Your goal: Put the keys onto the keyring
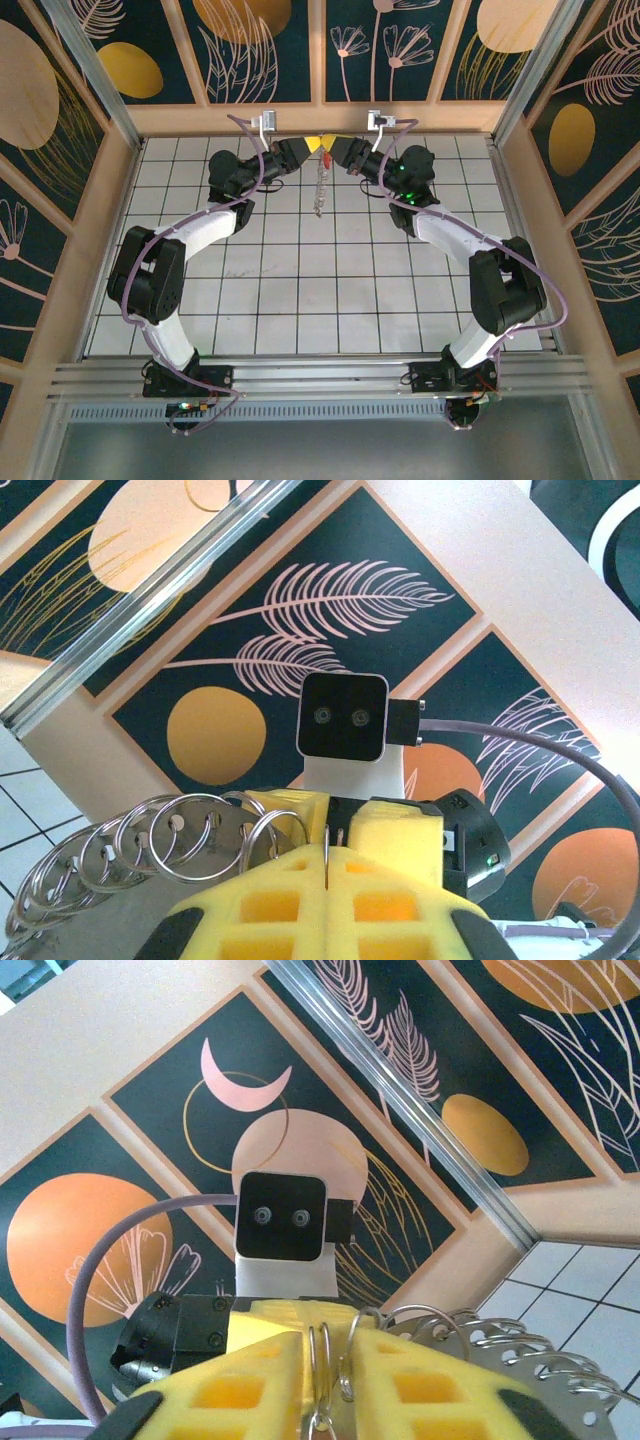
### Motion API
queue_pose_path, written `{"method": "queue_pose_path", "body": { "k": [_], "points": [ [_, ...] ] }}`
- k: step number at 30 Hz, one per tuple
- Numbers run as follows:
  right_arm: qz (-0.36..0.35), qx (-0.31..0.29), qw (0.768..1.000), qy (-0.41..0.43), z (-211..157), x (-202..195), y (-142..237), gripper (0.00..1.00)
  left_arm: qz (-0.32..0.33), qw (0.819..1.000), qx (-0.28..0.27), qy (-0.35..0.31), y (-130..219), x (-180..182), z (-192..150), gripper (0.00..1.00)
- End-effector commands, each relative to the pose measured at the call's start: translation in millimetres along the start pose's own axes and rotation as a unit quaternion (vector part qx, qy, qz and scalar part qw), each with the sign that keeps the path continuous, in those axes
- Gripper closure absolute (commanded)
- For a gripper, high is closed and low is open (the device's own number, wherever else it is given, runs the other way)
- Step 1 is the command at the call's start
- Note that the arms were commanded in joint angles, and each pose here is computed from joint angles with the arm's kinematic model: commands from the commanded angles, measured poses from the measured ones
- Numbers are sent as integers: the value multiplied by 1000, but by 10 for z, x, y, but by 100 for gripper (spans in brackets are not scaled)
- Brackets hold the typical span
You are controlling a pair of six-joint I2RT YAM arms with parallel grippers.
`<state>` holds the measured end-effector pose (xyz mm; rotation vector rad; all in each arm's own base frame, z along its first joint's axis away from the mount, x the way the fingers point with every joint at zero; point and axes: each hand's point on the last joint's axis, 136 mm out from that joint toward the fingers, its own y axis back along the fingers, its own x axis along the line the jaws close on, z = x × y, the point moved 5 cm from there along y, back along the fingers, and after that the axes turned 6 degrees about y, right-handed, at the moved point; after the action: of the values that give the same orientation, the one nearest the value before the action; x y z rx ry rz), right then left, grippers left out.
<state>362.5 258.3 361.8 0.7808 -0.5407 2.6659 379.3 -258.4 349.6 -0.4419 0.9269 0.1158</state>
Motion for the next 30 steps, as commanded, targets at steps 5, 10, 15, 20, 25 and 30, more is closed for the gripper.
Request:
{"method": "queue_pose_path", "body": {
  "k": [5, 10, 15, 20, 25, 30],
  "points": [
    [25, 14, 999, 17, -11, 128, -100, 87, -18, 999, -10, -28, 26, -113, 26, 100],
    [27, 18, 999, 19, -24, 134, -122, 100, -16, 999, -10, -27, 28, -98, 20, 100],
    [26, 22, 999, 19, -19, 103, -159, 100, -12, 999, -9, -28, 21, -85, 25, 100],
    [23, 21, 999, 23, -20, 81, -174, 100, 1, 999, -8, -31, 4, -44, 44, 100],
    [19, 19, 999, 24, -26, 45, -165, 100, 4, 999, -7, -34, -3, -35, 53, 100],
    [21, 16, 999, 24, -12, 30, -163, 100, 7, 999, -6, -36, -7, -33, 70, 100]
  ]
}}
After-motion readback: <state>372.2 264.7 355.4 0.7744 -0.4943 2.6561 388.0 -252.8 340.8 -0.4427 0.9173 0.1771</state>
